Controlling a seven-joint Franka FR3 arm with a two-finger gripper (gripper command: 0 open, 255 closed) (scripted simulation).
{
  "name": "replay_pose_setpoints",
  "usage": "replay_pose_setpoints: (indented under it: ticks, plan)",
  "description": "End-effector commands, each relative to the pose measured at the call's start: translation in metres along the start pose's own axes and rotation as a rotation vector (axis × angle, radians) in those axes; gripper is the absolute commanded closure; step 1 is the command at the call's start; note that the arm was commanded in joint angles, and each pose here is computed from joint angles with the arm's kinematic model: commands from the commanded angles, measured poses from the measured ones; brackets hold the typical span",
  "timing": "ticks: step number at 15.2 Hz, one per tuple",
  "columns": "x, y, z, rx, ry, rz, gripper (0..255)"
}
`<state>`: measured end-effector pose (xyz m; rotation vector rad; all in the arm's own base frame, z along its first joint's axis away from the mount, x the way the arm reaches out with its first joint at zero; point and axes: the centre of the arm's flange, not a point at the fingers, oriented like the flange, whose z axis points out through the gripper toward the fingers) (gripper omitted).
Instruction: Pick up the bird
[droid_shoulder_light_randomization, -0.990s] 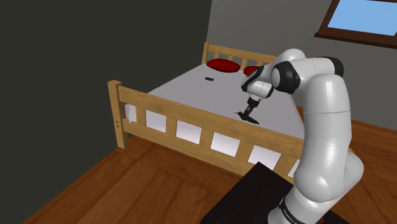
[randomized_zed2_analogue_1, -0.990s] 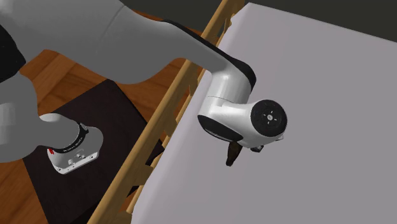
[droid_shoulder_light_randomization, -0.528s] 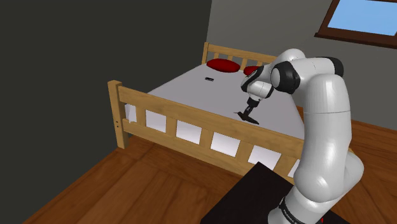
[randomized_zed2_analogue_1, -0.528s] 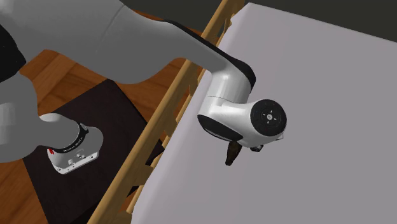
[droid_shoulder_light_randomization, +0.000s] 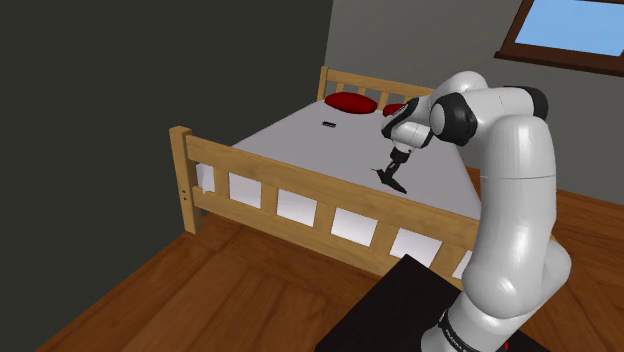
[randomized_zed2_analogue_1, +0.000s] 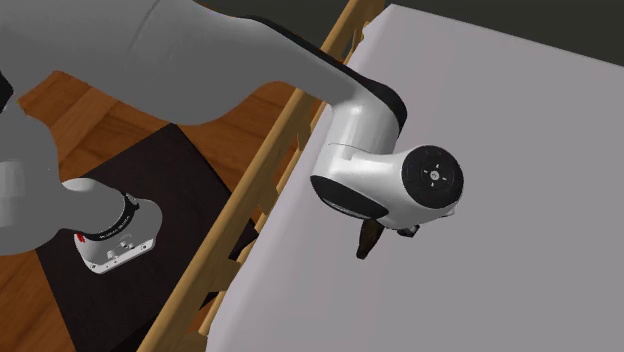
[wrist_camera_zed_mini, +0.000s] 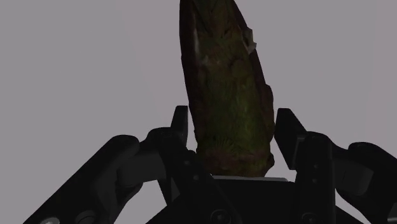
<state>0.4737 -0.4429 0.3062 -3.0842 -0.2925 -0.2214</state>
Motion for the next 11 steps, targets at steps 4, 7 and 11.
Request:
replay_pose_setpoints:
  ticks: [4, 7, 11]
  plan:
    - [0.003, 0.0, -0.025, 0.0, 0.0, 0.0, 255]
    - [0.005, -0.001, -0.041, 0.0, 0.0, 0.0, 255]
    - [0.007, -0.001, -0.052, 0.0, 0.0, 0.0, 255]
